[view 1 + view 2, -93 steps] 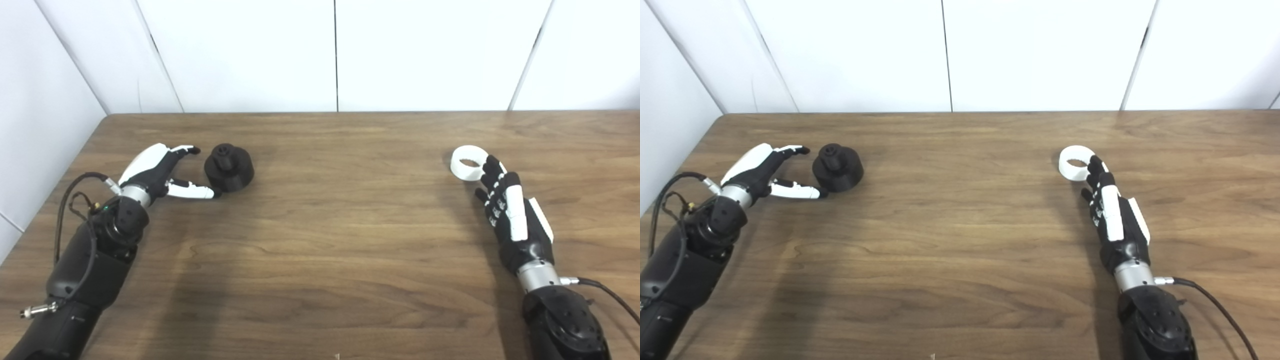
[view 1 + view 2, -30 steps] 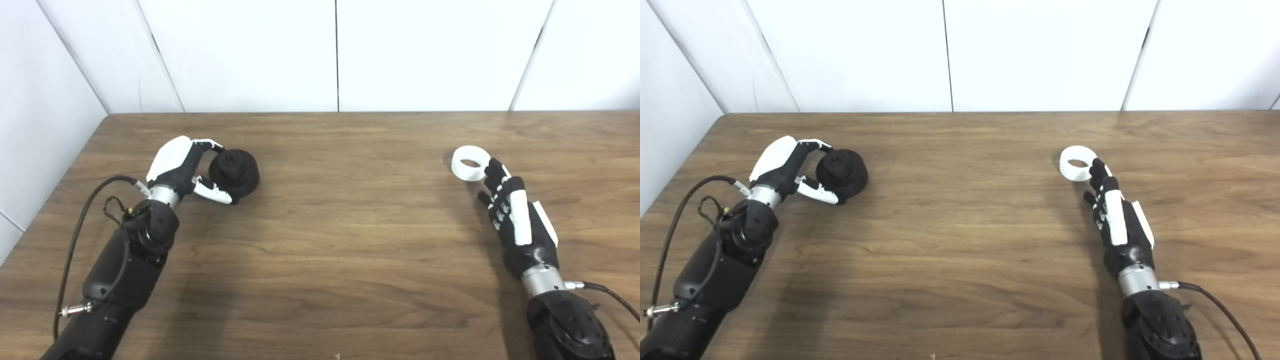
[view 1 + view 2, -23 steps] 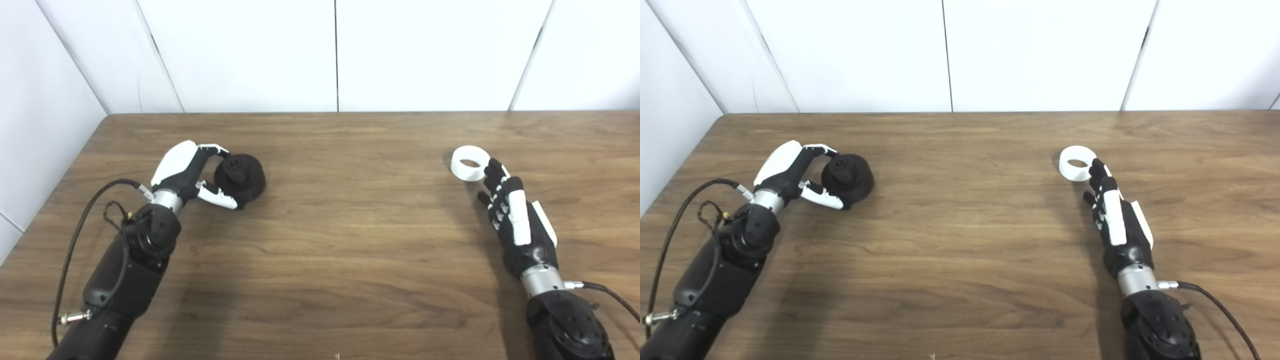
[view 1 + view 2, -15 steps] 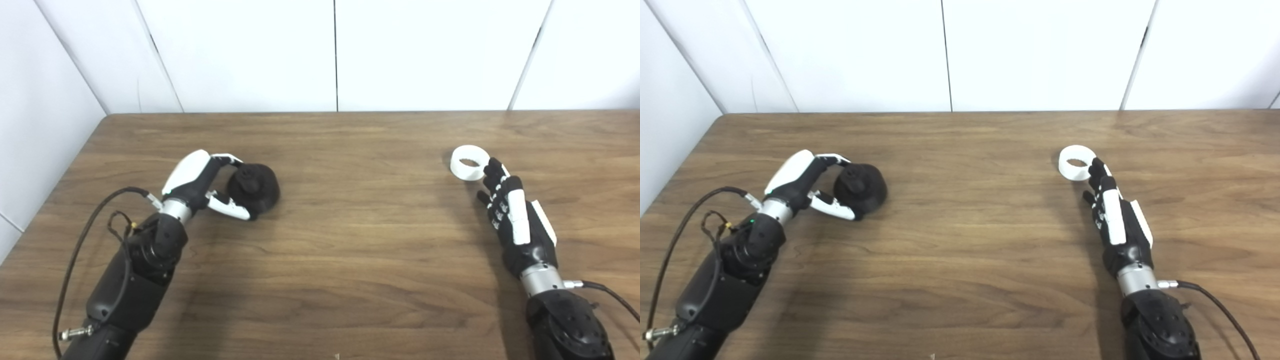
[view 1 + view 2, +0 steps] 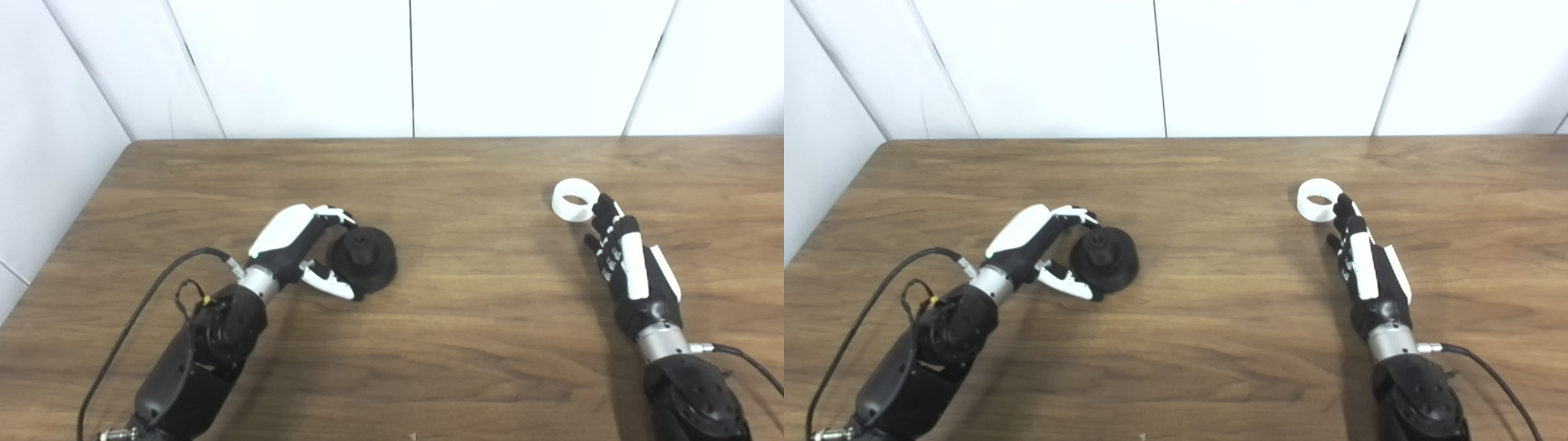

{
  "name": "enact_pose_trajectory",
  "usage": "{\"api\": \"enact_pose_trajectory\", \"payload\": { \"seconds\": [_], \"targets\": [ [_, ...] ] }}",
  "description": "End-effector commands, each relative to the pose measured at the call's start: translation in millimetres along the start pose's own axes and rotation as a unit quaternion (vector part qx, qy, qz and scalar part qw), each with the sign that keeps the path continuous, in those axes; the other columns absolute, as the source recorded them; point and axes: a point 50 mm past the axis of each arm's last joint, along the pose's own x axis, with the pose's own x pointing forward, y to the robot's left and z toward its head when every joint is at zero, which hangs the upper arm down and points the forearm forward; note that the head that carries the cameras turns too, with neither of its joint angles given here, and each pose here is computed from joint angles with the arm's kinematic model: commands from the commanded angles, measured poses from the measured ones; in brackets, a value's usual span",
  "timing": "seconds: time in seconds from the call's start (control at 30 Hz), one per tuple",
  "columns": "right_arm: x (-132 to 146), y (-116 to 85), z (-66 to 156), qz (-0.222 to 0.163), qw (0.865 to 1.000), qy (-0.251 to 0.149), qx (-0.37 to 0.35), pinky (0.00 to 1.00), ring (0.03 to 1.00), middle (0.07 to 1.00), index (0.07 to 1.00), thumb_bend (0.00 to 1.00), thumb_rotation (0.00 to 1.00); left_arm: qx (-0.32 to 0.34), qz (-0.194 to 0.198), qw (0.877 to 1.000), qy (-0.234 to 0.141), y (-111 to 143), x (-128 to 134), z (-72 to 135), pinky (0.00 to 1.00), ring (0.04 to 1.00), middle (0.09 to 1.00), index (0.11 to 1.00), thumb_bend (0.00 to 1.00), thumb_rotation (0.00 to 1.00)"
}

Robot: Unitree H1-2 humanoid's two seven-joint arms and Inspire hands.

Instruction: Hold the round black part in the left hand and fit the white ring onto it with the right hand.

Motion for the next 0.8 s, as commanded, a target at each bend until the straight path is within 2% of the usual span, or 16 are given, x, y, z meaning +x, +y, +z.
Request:
{"api": "enact_pose_trajectory", "payload": {
  "seconds": [0.0,0.47,0.77],
  "targets": [
    [10,4,19,0.004,0.999,-0.033,0.001,1.00,1.000,0.982,0.981,0.71,1.00,0.010,-0.010,1.000,-0.024,-6,-4,9,0.87,0.946,0.871,0.606,0.78,0.25],
    [9,7,20,0.002,1.000,-0.031,-0.004,1.00,1.000,0.975,0.978,0.70,1.00,0.013,-0.051,0.994,-0.092,-41,-28,42,0.89,0.952,0.870,0.617,0.78,0.22],
    [8,8,21,0.002,0.999,-0.032,-0.006,1.00,1.000,0.976,0.978,0.70,1.00,0.013,-0.071,0.992,-0.106,-54,-44,58,0.89,0.952,0.879,0.614,0.78,0.27]
  ]
}}
